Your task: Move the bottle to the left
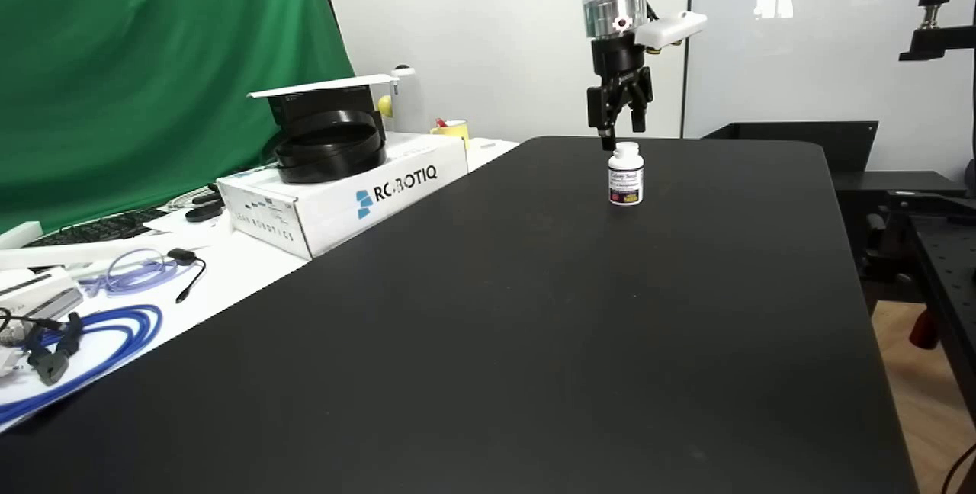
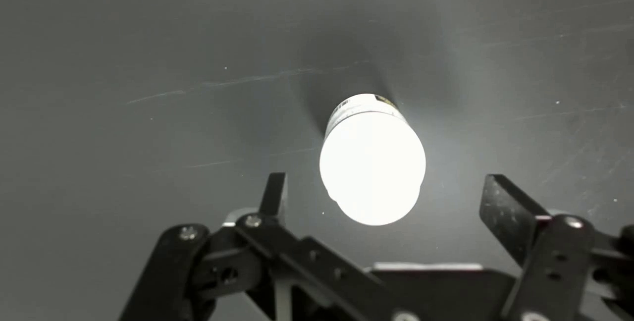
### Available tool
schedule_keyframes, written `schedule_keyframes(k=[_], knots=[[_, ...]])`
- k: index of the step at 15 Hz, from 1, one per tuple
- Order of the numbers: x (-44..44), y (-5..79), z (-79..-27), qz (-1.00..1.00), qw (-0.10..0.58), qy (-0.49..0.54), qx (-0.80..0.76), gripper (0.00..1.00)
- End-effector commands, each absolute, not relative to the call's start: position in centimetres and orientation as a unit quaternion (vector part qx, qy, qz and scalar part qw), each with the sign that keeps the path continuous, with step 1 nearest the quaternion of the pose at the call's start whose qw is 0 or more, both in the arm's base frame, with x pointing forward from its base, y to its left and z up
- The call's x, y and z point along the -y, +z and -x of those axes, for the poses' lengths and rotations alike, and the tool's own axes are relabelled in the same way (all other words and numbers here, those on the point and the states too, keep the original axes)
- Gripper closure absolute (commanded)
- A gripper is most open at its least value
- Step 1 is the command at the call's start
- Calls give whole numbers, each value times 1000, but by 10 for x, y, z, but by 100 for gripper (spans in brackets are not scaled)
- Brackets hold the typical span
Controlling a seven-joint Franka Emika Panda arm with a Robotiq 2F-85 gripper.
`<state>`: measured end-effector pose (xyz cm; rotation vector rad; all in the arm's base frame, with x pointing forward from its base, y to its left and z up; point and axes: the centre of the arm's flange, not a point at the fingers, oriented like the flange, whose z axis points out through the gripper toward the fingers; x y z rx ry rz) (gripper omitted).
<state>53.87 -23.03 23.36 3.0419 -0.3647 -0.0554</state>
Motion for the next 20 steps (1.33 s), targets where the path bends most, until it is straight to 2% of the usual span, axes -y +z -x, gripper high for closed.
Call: schedule_keyframes(k=[1,7,8,9,10,16,17,20], knots=[[233,230,-549,-990,29,-9,141,0],[230,224,-550,-989,27,-4,143,0],[231,223,-551,-989,29,-2,142,25],[231,222,-551,-990,30,-1,141,25],[231,222,-551,-990,31,0,141,31],[233,219,-555,-989,36,-7,143,75],[232,222,-557,-989,39,-9,145,80],[223,242,-566,-988,34,-16,149,80]])
